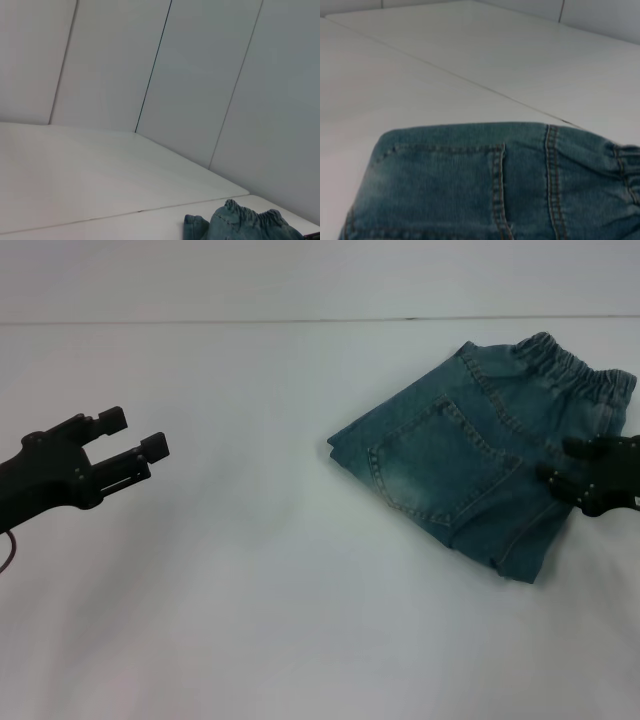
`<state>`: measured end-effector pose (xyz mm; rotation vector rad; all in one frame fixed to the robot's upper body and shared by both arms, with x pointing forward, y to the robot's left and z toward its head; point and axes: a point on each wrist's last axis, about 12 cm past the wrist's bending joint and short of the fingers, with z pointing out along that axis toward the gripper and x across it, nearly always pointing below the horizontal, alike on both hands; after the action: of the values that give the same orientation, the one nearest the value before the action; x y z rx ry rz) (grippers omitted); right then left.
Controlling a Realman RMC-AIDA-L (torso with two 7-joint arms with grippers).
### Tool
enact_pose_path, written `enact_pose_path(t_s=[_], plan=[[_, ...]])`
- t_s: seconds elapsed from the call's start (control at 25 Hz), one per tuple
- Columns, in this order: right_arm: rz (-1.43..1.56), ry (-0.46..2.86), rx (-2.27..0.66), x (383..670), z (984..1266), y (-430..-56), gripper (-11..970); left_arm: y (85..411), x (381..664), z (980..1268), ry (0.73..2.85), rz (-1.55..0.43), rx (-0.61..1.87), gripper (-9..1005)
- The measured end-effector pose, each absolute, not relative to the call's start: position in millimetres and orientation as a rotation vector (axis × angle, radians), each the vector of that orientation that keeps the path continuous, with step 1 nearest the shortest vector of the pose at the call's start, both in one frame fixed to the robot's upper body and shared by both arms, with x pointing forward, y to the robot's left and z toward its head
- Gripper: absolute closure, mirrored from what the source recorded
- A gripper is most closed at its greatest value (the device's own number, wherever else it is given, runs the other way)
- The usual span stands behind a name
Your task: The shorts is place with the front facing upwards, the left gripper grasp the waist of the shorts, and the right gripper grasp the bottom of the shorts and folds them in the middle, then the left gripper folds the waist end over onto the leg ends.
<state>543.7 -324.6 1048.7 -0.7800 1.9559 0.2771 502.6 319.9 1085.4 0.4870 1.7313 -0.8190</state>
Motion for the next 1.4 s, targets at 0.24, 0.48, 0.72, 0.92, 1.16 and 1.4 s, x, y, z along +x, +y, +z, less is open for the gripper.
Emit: enact_pose_path(t_s=[0.24,0.48,0.72,0.92,1.16,1.4], plan=[[0.269,1.95,-0.788,537,1037,-326,462,319,502,1086,1.731,-0.837,0.484,209],[0.308,1.946,-0.823,532,1031,-319,466,318,503,1086,1.731,-0.843,0.484,209],[0.368,1.926,-0.855,530,1029,-310,468,318,502,1085,1.733,-0.844,0.481,208],[0.404,1.92,-0.881,528,1027,-303,469,319,502,1085,1.733,-0.842,0.477,208],[0.459,1.907,-0.933,527,1025,-290,469,320,501,1086,1.728,-0.842,0.475,208],[0.518,1.896,-0.988,532,1023,-272,470,321,501,1086,1.724,-0.842,0.477,208]])
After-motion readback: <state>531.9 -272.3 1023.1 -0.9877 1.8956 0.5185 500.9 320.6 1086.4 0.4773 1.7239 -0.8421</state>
